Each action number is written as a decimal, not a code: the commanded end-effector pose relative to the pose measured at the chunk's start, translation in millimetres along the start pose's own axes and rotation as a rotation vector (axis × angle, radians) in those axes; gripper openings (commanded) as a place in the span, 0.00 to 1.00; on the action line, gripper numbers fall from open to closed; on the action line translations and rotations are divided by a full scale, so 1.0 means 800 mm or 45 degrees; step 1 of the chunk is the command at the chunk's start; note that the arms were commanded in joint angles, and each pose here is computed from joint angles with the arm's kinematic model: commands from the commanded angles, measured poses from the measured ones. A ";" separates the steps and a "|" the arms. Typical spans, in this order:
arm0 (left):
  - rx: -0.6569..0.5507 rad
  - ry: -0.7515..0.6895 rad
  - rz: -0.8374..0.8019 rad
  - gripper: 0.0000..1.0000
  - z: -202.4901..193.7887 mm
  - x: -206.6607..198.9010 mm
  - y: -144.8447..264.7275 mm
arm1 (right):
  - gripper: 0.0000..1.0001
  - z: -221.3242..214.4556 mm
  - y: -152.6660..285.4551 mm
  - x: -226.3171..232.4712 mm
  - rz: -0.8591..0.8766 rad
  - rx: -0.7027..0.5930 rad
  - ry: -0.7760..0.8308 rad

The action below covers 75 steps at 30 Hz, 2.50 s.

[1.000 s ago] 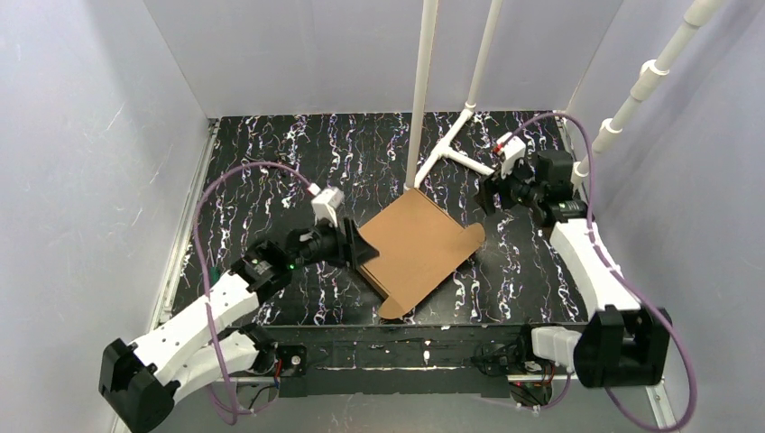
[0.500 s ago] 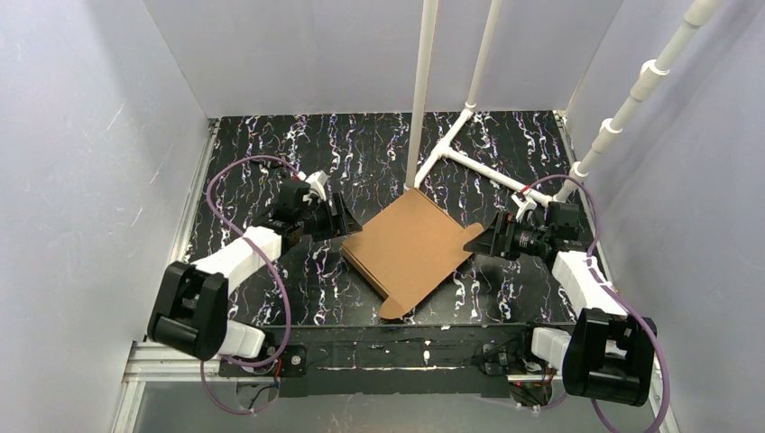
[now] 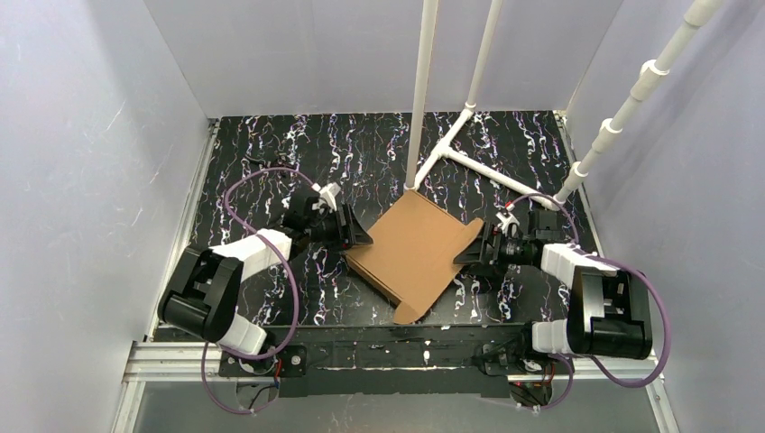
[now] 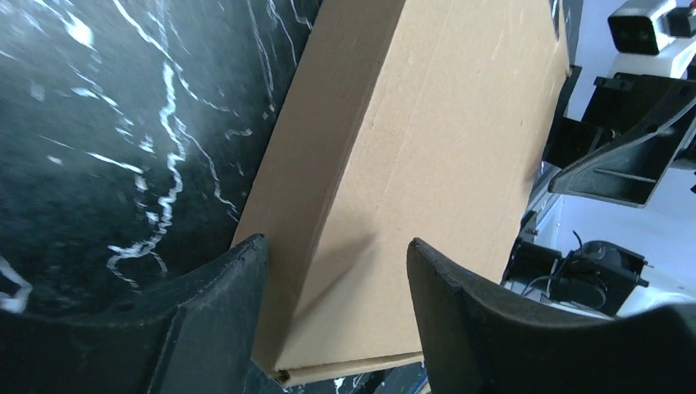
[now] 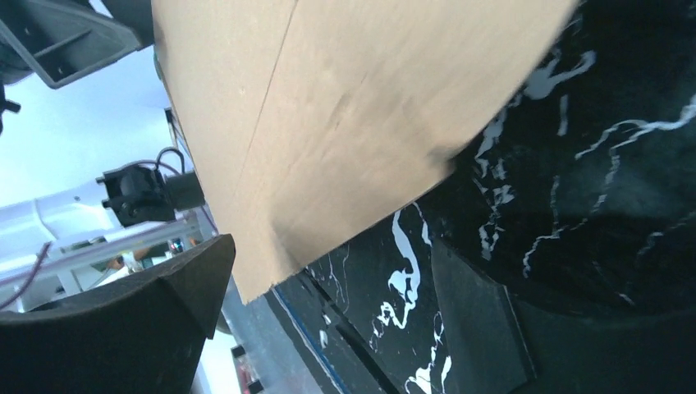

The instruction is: Fold the paper box

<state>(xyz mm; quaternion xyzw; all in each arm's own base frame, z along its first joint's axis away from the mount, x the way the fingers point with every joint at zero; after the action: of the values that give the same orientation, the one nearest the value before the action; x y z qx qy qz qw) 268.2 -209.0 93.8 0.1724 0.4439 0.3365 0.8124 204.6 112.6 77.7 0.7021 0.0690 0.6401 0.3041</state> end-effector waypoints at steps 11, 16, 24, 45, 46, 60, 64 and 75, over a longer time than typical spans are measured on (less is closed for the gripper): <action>0.018 0.076 -0.075 0.59 -0.084 -0.080 -0.033 | 0.83 0.043 0.006 0.050 0.176 -0.302 0.260; 0.003 0.116 -0.079 0.60 -0.096 -0.086 -0.042 | 0.67 0.048 0.012 0.053 0.170 -0.311 0.238; -0.142 0.097 -0.075 0.70 -0.081 -0.088 -0.021 | 0.44 0.052 0.013 0.044 0.142 -0.342 0.199; -0.141 0.069 -0.047 0.96 -0.062 -0.076 -0.035 | 0.47 0.080 0.059 0.012 -0.087 -0.544 0.192; -0.140 0.065 -0.054 0.96 -0.058 -0.077 -0.037 | 0.42 0.082 0.060 0.011 -0.092 -0.547 0.188; -0.036 0.064 -0.164 0.94 -0.057 -0.092 -0.059 | 0.01 0.099 0.069 -0.034 -0.308 -0.555 0.137; -0.031 0.067 -0.198 0.96 -0.054 -0.098 -0.062 | 0.01 0.102 0.072 -0.043 -0.356 -0.563 0.129; 0.001 0.147 -0.323 0.98 -0.056 -0.114 -0.077 | 0.01 0.102 0.073 -0.049 -0.381 -0.561 0.130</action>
<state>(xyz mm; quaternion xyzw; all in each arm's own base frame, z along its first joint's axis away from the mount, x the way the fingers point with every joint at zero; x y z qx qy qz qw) 217.4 -304.3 73.9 0.1219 0.5028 0.2713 0.8116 255.1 41.8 92.0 0.5961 0.0057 0.6476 0.4747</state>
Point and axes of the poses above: each gripper's point midway between its finger pads, its own y axis back along the fingers, its own x axis along the line the jaws close on, z = x × y, the point moved 3 cm from there along y, back along the fingers, and after that the axes turned 13 degrees about -y, right-handed, at the moved point
